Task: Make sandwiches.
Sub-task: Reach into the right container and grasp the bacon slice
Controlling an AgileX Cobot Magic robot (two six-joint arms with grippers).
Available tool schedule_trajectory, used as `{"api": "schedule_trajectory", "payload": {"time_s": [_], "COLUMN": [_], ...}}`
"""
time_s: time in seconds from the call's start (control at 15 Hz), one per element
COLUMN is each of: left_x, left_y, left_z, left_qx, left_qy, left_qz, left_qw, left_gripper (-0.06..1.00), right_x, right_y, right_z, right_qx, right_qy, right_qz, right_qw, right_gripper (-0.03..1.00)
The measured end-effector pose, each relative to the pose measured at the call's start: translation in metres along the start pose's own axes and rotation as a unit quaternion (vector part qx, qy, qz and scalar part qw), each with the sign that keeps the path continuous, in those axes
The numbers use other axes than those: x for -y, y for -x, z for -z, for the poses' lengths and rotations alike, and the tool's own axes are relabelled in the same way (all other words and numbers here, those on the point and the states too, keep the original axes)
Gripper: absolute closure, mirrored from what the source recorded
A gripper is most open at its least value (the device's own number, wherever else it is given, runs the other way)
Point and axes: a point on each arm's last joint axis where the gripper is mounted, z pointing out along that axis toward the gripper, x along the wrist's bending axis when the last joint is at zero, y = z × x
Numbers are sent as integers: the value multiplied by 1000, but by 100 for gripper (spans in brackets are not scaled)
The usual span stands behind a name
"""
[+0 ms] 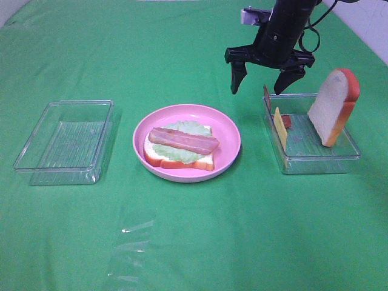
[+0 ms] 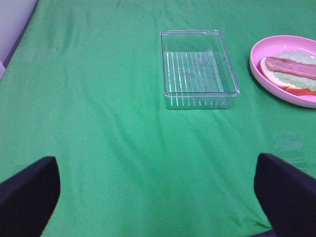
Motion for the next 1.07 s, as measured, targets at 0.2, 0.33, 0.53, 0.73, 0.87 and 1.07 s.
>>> {"api": "schedule_trajectory", "payload": {"time_s": [0.2,0.33,0.53,0.73,0.87,1.07], "left_x": [0,0,0,0,0,0], "left_y": [0,0,0,0,0,0], "left_z": [0,0,0,0,0,0], "left_qx": [0,0,0,0,0,0], "left_qy": [0,0,0,0,0,0], "left_qz": [0,0,0,0,0,0], "left_qw": [1000,1000,1000,1000,1000,1000], "left_gripper": [-4,-4,-4,-4,-4,-4], "right_x": [-1,-2,-2,-2,-2,-3], "right_y": [1,1,1,2,3,7], "right_z": [-6,-7,-7,-7,-7,-7], "right_qx": [1,1,5,6,13,35], "right_qy": [1,2,6,6,7,9], "right_qz": [-4,-5,-6,-6,-3,5], "right_qw": [1000,1000,1000,1000,1000,999], "right_gripper": [12,12,16,26,29,30]}}
